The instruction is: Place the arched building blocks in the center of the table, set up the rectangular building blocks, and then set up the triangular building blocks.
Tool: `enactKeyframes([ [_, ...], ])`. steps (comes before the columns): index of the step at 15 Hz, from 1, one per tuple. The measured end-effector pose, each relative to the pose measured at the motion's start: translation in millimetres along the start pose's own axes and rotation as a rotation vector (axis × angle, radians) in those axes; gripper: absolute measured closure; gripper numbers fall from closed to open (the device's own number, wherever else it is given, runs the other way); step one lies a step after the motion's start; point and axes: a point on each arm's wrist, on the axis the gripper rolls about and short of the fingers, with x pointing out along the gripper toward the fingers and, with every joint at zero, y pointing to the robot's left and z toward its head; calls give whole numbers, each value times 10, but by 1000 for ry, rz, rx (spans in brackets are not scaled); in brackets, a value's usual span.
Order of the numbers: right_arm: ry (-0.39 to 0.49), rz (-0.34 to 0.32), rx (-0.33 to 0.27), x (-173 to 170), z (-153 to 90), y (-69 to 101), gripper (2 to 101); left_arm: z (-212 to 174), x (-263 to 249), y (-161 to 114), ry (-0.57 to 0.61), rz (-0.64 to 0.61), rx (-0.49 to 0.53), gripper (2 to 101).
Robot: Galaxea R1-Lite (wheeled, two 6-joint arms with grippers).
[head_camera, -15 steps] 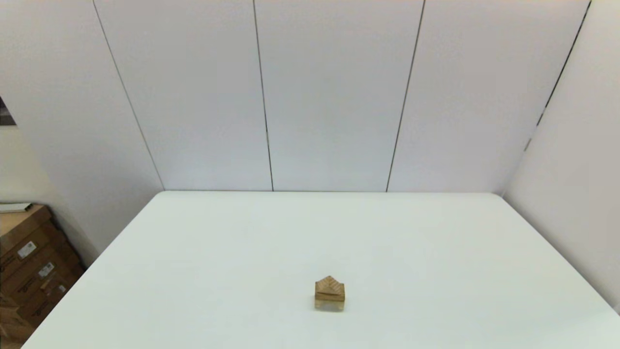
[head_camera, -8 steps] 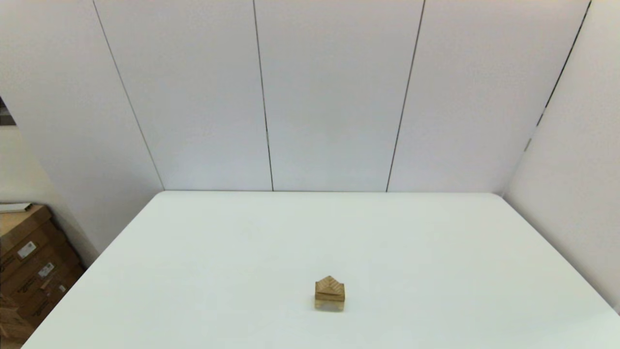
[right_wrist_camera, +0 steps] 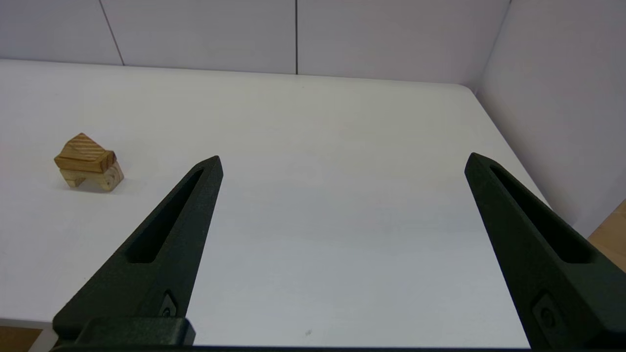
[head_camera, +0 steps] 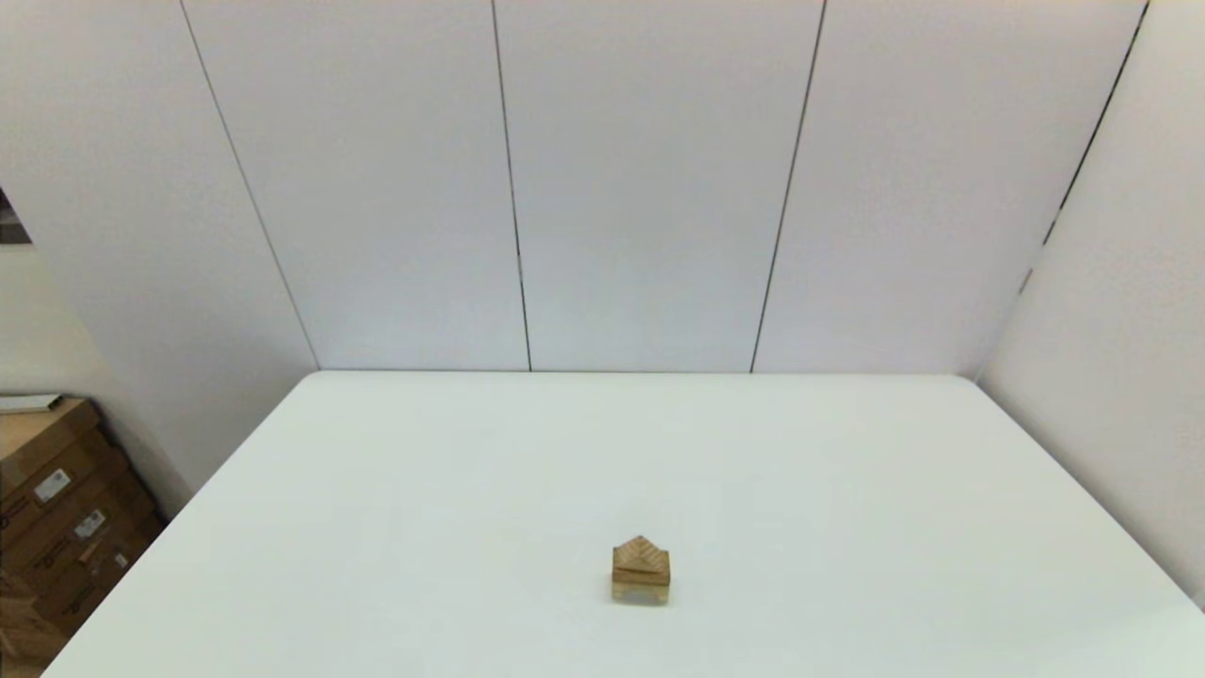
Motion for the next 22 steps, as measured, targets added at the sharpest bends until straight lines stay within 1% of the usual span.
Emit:
enactKeyframes([
  [2, 0, 0, 0, 0, 0, 0, 43, 2, 0, 0, -2, 1, -12, 54],
  [6, 0, 0, 0, 0, 0, 0, 43, 3, 0, 2, -3, 6, -105, 54],
  [8, 0, 0, 0, 0, 0, 0, 43, 6, -1, 3, -4, 8, -124, 54],
  [18, 0, 0, 0, 0, 0, 0, 43, 4, 0, 2, -3, 6, -119, 54],
  [22, 0, 0, 0, 0, 0, 0, 43, 2, 0, -1, -3, -4, -43, 54],
])
